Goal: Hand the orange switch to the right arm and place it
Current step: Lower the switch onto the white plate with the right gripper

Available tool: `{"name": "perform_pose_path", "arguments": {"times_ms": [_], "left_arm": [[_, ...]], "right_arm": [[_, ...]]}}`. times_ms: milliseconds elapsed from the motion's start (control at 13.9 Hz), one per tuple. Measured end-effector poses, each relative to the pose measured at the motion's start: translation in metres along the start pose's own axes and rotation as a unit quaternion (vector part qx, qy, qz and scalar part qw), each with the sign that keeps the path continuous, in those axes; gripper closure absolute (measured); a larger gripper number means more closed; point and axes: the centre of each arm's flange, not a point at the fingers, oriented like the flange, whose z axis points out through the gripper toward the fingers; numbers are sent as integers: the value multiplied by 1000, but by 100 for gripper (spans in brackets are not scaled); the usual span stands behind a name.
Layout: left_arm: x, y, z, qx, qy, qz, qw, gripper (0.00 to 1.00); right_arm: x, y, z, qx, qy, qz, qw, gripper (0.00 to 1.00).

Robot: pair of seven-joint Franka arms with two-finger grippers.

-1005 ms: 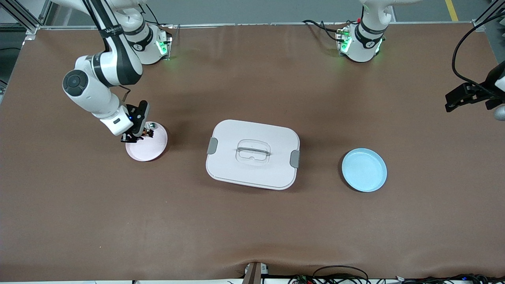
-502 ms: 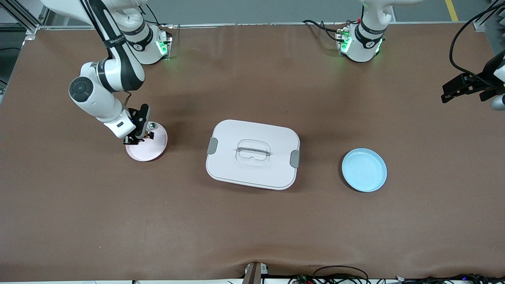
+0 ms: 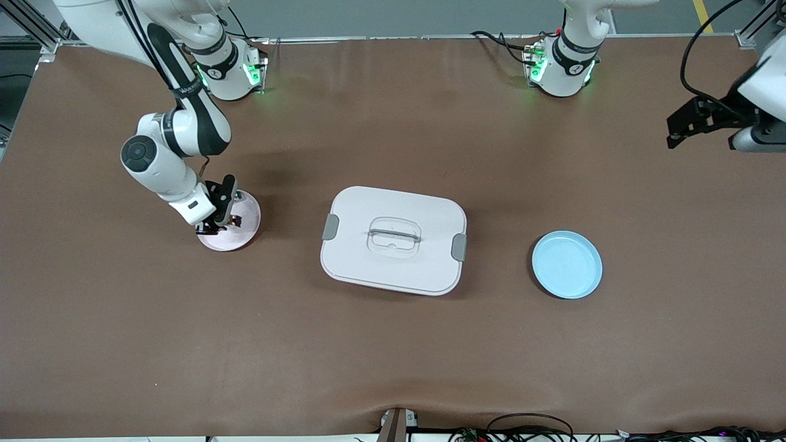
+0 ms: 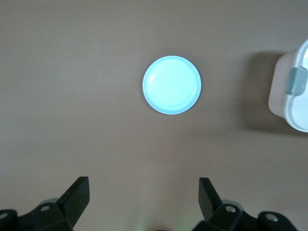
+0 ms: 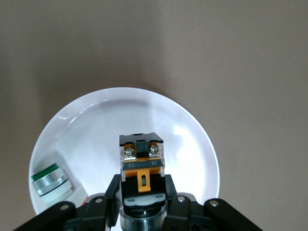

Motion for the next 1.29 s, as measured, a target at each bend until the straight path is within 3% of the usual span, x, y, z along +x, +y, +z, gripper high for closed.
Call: {"name": "perform_pose_path", "arguments": {"times_ms": [790, 861, 1292], "left_arm": [[-2, 8, 3, 2, -5, 9, 1000, 0], [-2, 8, 3, 2, -5, 9, 1000, 0], [-2, 1, 4, -12, -6, -25, 1000, 0]], "right_arm": [[-8, 0, 25, -5, 0, 7, 1000, 61], [-11, 0, 27, -4, 0, 10, 1000, 57], [-16, 1, 29, -4, -1, 15, 1000, 0]]}}
